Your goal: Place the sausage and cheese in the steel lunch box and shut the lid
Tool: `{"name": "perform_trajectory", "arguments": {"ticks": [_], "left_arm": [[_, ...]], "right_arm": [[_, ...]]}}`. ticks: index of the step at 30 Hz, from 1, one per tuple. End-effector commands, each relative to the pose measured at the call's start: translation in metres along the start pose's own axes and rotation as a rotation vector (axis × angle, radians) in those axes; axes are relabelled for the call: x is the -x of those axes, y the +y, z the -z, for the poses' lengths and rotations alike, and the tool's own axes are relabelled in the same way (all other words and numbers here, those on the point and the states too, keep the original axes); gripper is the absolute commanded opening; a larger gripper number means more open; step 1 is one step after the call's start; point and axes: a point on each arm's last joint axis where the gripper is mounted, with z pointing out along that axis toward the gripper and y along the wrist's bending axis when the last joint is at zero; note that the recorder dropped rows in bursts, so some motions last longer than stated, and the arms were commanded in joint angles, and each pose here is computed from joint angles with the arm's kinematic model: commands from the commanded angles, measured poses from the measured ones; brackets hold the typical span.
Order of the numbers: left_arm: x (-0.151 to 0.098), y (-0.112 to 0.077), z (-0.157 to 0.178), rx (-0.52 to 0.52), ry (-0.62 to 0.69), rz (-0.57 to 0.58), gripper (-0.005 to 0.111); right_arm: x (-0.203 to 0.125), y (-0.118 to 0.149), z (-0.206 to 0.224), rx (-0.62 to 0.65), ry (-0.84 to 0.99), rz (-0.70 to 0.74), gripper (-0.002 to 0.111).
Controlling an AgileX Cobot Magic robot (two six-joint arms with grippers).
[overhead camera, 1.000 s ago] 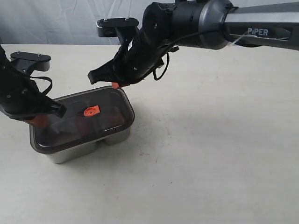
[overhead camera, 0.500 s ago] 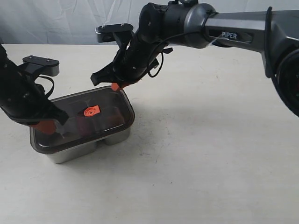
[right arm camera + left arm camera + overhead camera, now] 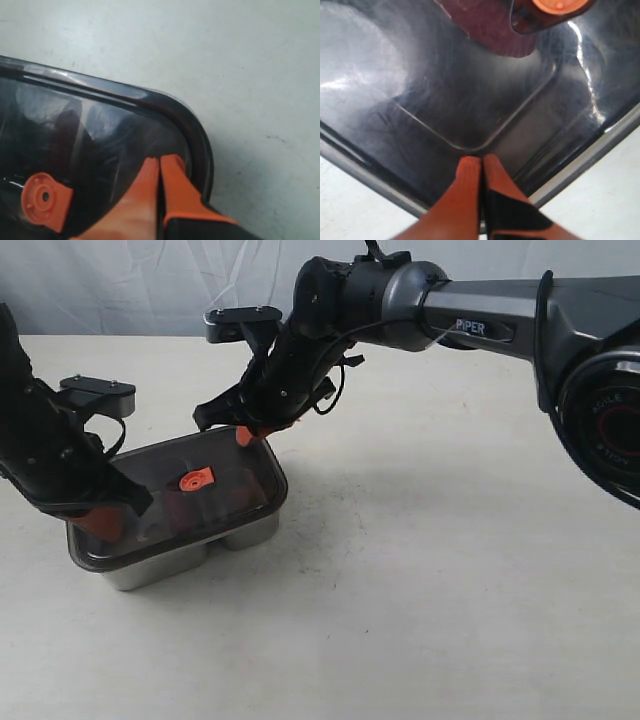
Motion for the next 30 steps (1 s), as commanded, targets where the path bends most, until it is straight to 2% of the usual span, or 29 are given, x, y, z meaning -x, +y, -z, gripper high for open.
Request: {"name": "perform_trajectory", "arguments": {"ticks": [1,18,21,27,30], "left_arm": [[-0.003,0.002,-0.018,-0.020,0.077,0.013,0.000],[-0.002,0.003,-0.023,-0.021,0.091,0.018,0.000],[-0.002,0.003,-0.023,-0.021,0.091,0.018,0.000],[-0.002,0.003,-0.023,-0.021,0.091,0.020,0.000],[-0.002,0.003,-0.023,-0.021,0.090,0.020,0.000]], "right_arm": [[-0.008,-0.005,-0.010,-0.005,0.054,0.005,-0.001],[-0.028,-0.012,-0.044,0.023,0.180,-0.036,-0.001],[-0.024,-0.010,-0.036,0.022,0.156,-0.030,-0.001],[-0.005,0.001,0.005,0.014,0.056,0.006,-0.001],[-0.005,0.002,0.007,0.017,0.058,0.005,-0.001]]}}
